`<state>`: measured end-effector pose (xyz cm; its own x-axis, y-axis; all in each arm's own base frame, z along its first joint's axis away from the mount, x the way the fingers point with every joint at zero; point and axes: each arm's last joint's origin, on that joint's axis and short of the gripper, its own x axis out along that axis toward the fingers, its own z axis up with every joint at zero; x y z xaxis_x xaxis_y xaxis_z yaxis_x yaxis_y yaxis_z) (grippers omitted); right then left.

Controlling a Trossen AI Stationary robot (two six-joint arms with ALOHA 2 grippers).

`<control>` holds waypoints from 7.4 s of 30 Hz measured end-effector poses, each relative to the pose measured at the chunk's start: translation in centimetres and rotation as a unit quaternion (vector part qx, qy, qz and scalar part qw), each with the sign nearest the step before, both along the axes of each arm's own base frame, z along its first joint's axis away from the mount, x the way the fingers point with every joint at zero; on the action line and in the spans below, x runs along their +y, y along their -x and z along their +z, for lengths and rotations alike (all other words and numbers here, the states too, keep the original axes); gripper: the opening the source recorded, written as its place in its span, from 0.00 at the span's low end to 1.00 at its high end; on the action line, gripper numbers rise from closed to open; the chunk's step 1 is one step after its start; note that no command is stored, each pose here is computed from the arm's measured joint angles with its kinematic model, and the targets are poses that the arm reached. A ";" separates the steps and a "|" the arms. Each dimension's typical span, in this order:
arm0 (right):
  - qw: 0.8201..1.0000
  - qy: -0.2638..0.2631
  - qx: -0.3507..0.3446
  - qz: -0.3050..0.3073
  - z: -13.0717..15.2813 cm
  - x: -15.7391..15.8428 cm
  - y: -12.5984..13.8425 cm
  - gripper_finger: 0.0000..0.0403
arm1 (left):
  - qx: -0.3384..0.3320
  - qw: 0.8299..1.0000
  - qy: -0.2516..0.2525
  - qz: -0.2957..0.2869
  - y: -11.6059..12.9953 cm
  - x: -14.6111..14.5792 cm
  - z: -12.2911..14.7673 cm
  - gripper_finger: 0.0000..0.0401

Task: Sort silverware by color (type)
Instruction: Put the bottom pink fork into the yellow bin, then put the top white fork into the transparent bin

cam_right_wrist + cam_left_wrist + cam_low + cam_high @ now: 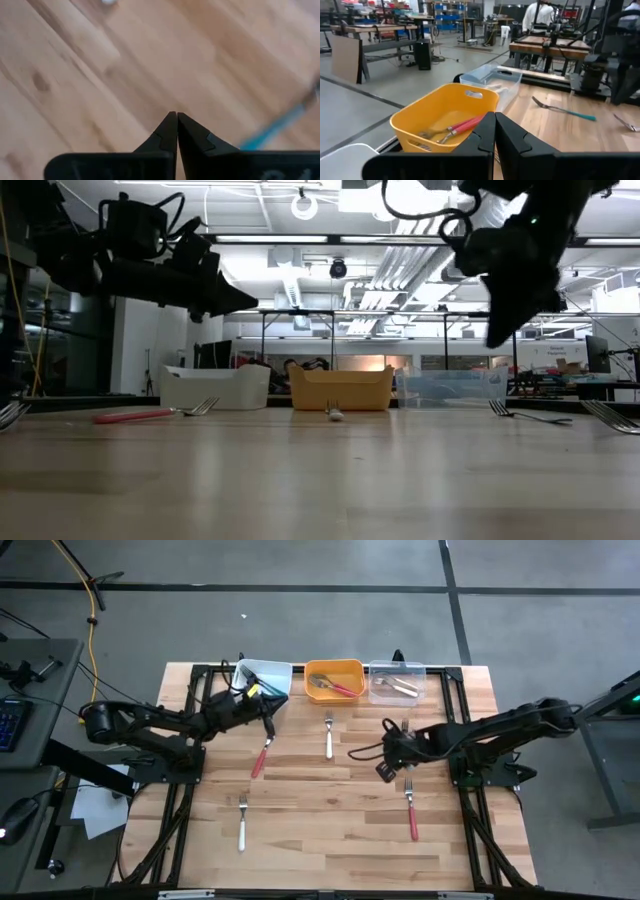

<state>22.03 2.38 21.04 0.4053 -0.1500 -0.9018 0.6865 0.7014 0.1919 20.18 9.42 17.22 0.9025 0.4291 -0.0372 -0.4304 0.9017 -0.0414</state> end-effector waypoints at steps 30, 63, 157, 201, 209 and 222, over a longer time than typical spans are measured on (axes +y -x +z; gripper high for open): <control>0.921 -0.183 0.187 -0.288 -3.4 7.4 1.9 0.43 | 0.022 1.000 0.000 -0.001 -0.3 0.1 -0.8 0.00; 0.918 -0.179 0.239 -0.260 -6.9 7.6 0.0 0.23 | 0.022 1.000 0.001 -0.002 -0.3 0.0 -0.8 0.00; 0.953 0.163 0.110 0.231 4.2 -27.2 -20.2 0.05 | 0.019 1.000 -0.002 -0.001 -0.3 0.0 -0.7 0.00; 0.962 0.164 0.079 0.204 2.0 -25.8 -20.4 0.01 | 0.028 1.000 -0.007 -0.002 -0.3 0.0 -0.9 0.00; 0.964 0.218 -0.039 0.145 2.6 -21.6 -16.9 0.00 | 0.037 0.999 -0.004 -0.002 -0.3 0.0 -1.0 0.00; 0.931 0.278 -0.220 0.089 -0.1 -14.0 -7.5 0.00 | 0.049 0.998 0.000 -0.027 -0.4 -0.4 -1.3 0.00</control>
<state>29.52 -11.57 20.89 0.7800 -0.4392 -0.4457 0.4912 0.8710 0.0012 20.59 9.06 15.92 0.9166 0.3791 -0.1269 -0.3822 0.9241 -0.0004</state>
